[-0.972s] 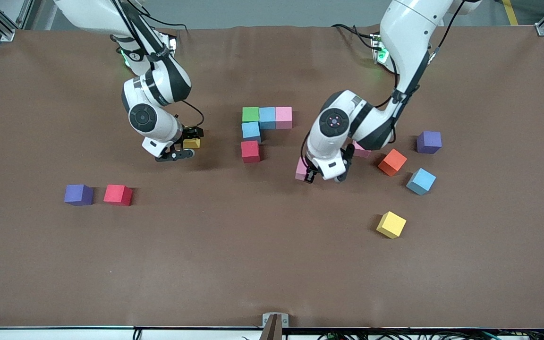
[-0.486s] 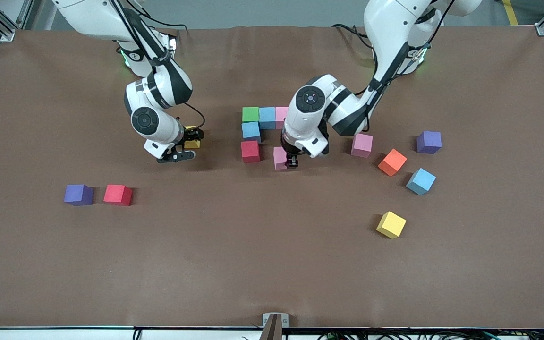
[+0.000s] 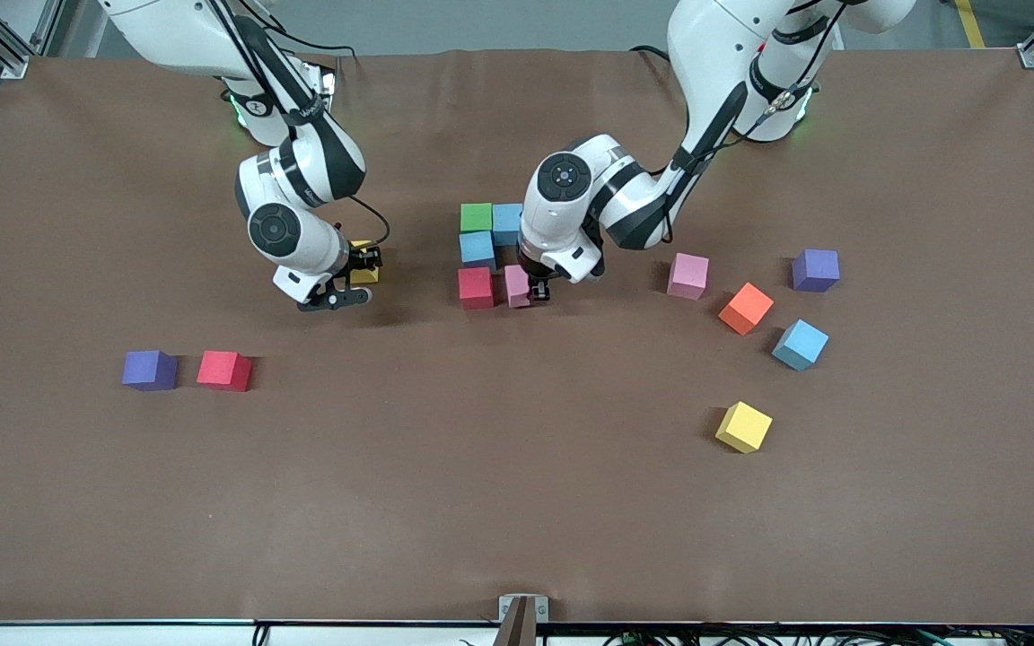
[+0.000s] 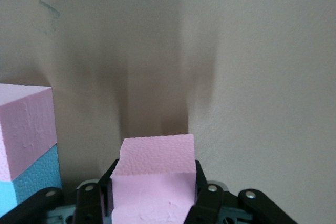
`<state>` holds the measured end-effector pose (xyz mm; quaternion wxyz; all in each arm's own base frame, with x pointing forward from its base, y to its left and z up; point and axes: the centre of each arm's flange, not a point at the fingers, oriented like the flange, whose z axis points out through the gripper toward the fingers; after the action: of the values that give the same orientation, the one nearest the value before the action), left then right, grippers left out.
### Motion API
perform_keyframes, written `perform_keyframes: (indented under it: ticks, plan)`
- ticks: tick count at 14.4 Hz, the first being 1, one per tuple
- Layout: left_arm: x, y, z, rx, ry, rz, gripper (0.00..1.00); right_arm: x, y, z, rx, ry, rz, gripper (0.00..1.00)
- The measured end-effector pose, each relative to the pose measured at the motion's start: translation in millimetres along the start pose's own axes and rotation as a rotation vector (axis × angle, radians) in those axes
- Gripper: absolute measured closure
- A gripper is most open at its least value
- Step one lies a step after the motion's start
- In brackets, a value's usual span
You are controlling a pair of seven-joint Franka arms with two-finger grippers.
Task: Arrange 11 blocks into digit 3
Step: 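Set pink beside the row with the left gripper while the right gripper lifts yellow, then carry the yellow cube toward the cube row with the right gripper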
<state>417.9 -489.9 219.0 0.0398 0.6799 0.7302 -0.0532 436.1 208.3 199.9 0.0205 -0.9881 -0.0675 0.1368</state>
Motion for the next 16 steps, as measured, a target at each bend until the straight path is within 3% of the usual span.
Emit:
perform_keyframes:
  ticks: [6,11,16]
  plan:
    - [-5.5,-12.6,16.8,-0.002,0.025,0.054,0.45,53.4,8.0,-74.3,0.054,0.145,0.038,0.41]
    - [-15.2,-13.7,18.9,-0.007,0.015,0.067,0.45,108.4,27.1,-142.6,0.081,0.171,0.078,0.44]
    - [-22.9,-14.8,23.5,-0.022,0.020,0.103,0.45,139.3,23.3,-166.6,0.088,0.220,0.066,0.46]
